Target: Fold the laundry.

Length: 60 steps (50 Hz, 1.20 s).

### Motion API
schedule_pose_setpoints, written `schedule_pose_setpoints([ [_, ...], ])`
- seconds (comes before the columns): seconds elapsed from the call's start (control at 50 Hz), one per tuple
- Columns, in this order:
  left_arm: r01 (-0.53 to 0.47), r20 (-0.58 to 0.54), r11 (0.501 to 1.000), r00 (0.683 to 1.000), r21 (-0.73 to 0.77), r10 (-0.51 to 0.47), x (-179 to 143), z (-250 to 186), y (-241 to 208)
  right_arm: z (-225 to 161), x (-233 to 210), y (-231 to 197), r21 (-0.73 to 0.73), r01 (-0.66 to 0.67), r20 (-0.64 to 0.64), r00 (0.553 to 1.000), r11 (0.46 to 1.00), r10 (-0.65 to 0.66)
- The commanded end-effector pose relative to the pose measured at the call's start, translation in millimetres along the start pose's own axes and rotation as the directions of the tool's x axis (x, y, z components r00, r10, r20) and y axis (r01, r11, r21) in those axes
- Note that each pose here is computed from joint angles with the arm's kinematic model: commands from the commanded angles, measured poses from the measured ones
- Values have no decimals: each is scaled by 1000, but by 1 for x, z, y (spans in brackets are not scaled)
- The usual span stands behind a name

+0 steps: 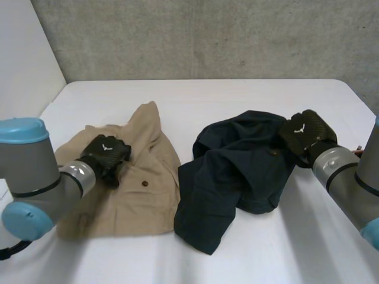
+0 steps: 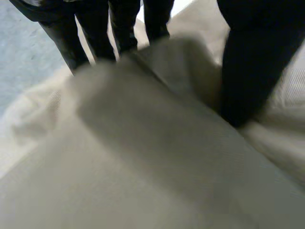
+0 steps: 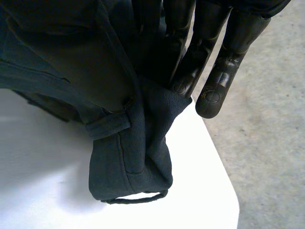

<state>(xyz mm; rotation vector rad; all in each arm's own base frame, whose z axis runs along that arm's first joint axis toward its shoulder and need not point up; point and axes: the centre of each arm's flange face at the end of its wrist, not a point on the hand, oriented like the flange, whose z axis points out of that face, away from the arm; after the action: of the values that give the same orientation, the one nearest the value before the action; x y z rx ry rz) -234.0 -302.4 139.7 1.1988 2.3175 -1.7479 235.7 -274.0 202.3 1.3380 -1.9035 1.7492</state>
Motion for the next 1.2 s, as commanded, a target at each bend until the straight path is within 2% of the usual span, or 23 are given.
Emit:
schedule_pose_setpoints([
  [0.02, -73, 306, 996, 948, -45, 83, -45, 24, -9, -1, -6, 2, 4, -4, 24, 1000, 1000, 4],
  [0.04, -101, 384, 993, 916, -58, 116, -59, 26, -15, -1, -6, 2, 6, -4, 24, 1000, 1000, 3],
  [0.1, -170, 495, 985, 853, -34, 164, -88, 31, -30, -1, -5, 1, 7, -5, 21, 1000, 1000, 5],
  [0.12, -204, 558, 979, 812, -3, 171, -107, 34, -40, -1, -5, 1, 9, -5, 20, 1000, 1000, 4],
  [0.18, -260, 664, 965, 727, 30, 175, -143, 33, -54, -1, -6, 1, 8, -6, 22, 1000, 1000, 6],
  [0.2, -287, 722, 957, 672, 47, 166, -163, 31, -62, -1, -6, 1, 8, -7, 22, 1000, 1000, 7],
  [0.22, -303, 751, 951, 641, 59, 157, -174, 28, -68, -1, -6, 1, 7, -8, 23, 1000, 1000, 7],
  [0.28, -338, 804, 937, 580, 91, 131, -195, 25, -82, -2, -7, 2, 5, -9, 25, 1000, 1000, 9],
  [0.34, -340, 816, 936, 565, 94, 123, -203, 25, -83, -2, -7, 2, 3, -11, 26, 1000, 1000, 11],
  [0.4, -332, 805, 939, 578, 83, 133, -200, 30, -76, -2, -8, 3, 1, -11, 28, 1000, 1000, 11],
  [0.48, -309, 769, 950, 619, 52, 159, -185, 42, -56, -3, -9, 2, 2, -12, 31, 999, 1000, 12],
  [0.52, -301, 738, 953, 650, 30, 182, -172, 46, -44, -3, -9, 2, 2, -12, 31, 999, 1000, 12],
  [0.62, -283, 700, 959, 684, -4, 205, -157, 49, -24, -3, -10, 3, -1, -14, 33, 999, 1000, 14],
  [0.72, -276, 670, 961, 712, -7, 209, -141, 49, -23, -4, -10, 3, -1, -14, 33, 999, 1000, 14],
  [0.88, -252, 581, 968, 787, -7, 209, -107, 30, -32, -7, -3, -3, 18, -13, 11, 1000, 1000, 13],
  [0.9, -233, 544, 972, 816, 4, 194, -94, 24, -35, -8, -2, -4, 20, -14, 6, 1000, 1000, 14],
  [0.96, -196, 471, 980, 868, 39, 155, -68, 14, -44, -11, 3, -8, 33, -23, -8, 1000, 999, 23],
  [0.98, -159, 417, 985, 901, 66, 117, -51, 7, -49, -11, 4, -9, 37, -25, -11, 1000, 999, 25],
  [1.04, -58, 301, 993, 953, 105, 24, -18, -5, -52, -14, 7, -13, 50, -41, -19, 999, 998, 42],
  [1.12, 78, 155, 987, 983, 142, -100, 21, -16, -58, -16, 8, -16, 66, -60, -10, 998, 996, 61],
  [1.2, 193, 0, 968, 981, 160, -195, 61, -28, -66, -16, 7, -17, 77, -73, 4, 997, 994, 73],
])
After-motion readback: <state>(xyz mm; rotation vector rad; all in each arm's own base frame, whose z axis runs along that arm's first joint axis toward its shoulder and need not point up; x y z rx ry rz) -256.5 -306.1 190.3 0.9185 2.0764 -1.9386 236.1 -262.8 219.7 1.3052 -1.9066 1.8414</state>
